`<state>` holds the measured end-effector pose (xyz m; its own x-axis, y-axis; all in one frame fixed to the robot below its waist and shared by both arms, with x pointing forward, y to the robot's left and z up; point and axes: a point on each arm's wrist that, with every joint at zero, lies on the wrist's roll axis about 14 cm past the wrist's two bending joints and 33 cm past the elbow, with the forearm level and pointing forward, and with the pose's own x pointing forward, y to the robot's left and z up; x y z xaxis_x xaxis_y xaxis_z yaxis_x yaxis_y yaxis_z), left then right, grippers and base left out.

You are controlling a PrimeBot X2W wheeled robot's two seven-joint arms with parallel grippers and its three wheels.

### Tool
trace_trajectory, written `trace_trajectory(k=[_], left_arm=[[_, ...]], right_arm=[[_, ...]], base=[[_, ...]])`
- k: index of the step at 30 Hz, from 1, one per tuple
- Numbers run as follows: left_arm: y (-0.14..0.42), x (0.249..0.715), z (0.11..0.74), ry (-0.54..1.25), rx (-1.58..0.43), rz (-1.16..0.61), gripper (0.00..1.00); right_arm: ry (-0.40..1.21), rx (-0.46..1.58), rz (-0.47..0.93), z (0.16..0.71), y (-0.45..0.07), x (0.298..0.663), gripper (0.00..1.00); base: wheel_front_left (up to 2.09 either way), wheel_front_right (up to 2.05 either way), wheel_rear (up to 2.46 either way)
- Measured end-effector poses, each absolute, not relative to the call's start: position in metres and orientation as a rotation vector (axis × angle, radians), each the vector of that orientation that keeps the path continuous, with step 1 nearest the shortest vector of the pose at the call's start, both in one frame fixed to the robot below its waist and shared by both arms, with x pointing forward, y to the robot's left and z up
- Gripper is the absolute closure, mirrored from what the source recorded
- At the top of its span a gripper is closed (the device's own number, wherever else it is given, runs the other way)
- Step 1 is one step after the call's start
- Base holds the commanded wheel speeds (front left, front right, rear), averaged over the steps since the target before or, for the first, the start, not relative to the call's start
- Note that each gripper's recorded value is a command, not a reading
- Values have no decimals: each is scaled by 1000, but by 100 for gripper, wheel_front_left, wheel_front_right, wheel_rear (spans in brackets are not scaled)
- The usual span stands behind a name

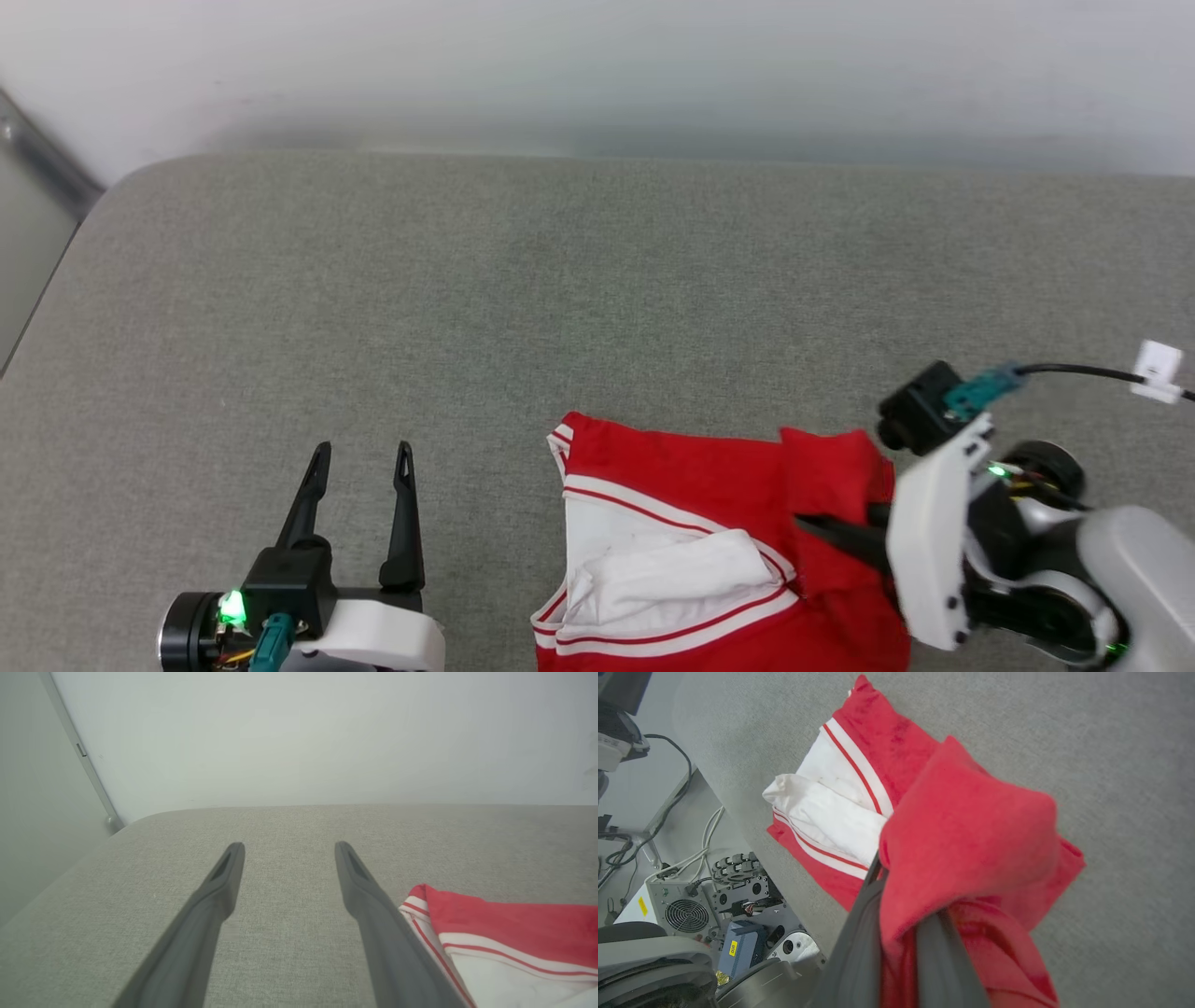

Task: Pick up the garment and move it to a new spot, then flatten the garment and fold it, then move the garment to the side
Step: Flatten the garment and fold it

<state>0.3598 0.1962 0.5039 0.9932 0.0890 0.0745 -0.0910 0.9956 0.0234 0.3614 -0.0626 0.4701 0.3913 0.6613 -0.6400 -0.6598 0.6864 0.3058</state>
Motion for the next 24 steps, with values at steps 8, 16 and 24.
trace_trajectory(k=[8, 16, 24], left_arm=[[201, 369, 494, -45, 22, 102, 0], [203, 381, 490, -35, 25, 106, 0], [208, 380, 487, -24, 21, 125, 0]], right_arm=[[807, -89, 967, 459, -4, 377, 100], [931, -169, 1015, 403, 19, 369, 100], [913, -143, 1031, 392, 24, 363, 8]], base=[[0, 0, 0], [0, 0, 0], [0, 0, 0]])
